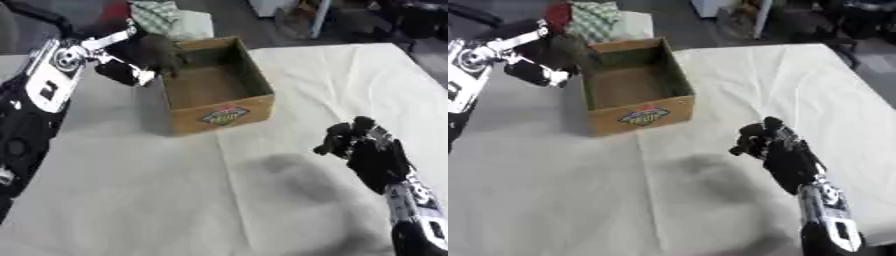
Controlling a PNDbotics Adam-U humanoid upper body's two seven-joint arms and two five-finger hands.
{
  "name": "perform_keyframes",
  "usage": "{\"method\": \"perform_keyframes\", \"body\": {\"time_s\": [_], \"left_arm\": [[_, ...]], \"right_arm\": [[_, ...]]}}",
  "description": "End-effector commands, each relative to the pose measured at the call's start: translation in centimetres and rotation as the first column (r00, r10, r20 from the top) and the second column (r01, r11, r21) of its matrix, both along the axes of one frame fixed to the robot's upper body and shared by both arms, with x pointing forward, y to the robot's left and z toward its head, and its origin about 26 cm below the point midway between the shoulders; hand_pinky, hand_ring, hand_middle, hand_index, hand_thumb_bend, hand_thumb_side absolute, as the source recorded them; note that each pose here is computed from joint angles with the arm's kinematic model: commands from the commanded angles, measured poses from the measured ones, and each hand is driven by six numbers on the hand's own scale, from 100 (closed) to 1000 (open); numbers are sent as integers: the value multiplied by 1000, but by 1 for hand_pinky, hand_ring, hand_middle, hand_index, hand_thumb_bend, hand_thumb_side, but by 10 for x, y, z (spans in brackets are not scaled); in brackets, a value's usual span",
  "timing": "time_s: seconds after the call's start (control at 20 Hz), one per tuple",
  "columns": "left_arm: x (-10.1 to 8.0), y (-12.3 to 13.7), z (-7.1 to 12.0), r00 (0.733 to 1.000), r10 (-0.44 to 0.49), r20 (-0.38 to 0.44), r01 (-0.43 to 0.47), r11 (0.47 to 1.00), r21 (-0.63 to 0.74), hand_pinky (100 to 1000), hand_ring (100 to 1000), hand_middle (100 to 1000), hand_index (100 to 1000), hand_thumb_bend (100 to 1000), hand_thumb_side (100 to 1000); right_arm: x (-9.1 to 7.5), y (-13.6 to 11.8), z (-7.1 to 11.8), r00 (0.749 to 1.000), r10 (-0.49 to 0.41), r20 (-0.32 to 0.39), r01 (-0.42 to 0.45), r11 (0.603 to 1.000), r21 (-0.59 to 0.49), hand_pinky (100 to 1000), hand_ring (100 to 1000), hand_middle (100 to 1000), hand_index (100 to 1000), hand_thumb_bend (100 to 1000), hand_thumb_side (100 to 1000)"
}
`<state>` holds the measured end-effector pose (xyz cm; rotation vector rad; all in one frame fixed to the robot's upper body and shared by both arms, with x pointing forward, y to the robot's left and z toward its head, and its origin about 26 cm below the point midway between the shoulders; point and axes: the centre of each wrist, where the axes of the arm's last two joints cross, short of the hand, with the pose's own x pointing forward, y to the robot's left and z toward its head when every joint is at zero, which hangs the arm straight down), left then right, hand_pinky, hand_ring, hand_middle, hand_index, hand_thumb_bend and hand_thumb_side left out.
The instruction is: Pick up objects on the table and place them in the box.
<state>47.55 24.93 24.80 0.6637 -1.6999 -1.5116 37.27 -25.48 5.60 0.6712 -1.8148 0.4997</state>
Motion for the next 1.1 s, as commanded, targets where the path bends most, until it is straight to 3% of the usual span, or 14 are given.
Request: {"method": "perform_keyframes", "body": {"time_s": [0.05,0.45,0.75,1.1], "left_arm": [[2,7,22,995,41,94,-40,999,-10,573,331,331,591,100,251],[10,29,26,961,179,212,-178,984,-28,598,372,363,611,100,252],[15,29,9,940,188,285,-229,966,118,647,525,495,678,100,205],[19,31,-19,966,154,209,-209,939,273,736,727,693,753,100,199]], "right_arm": [[7,11,22,996,50,69,-49,999,-15,695,545,536,681,100,858],[17,35,48,981,128,145,-127,992,-21,694,545,536,681,100,846],[17,37,52,978,142,151,-139,990,-27,693,545,537,681,100,849],[14,37,51,980,143,141,-141,990,-27,693,546,537,681,100,847]]}}
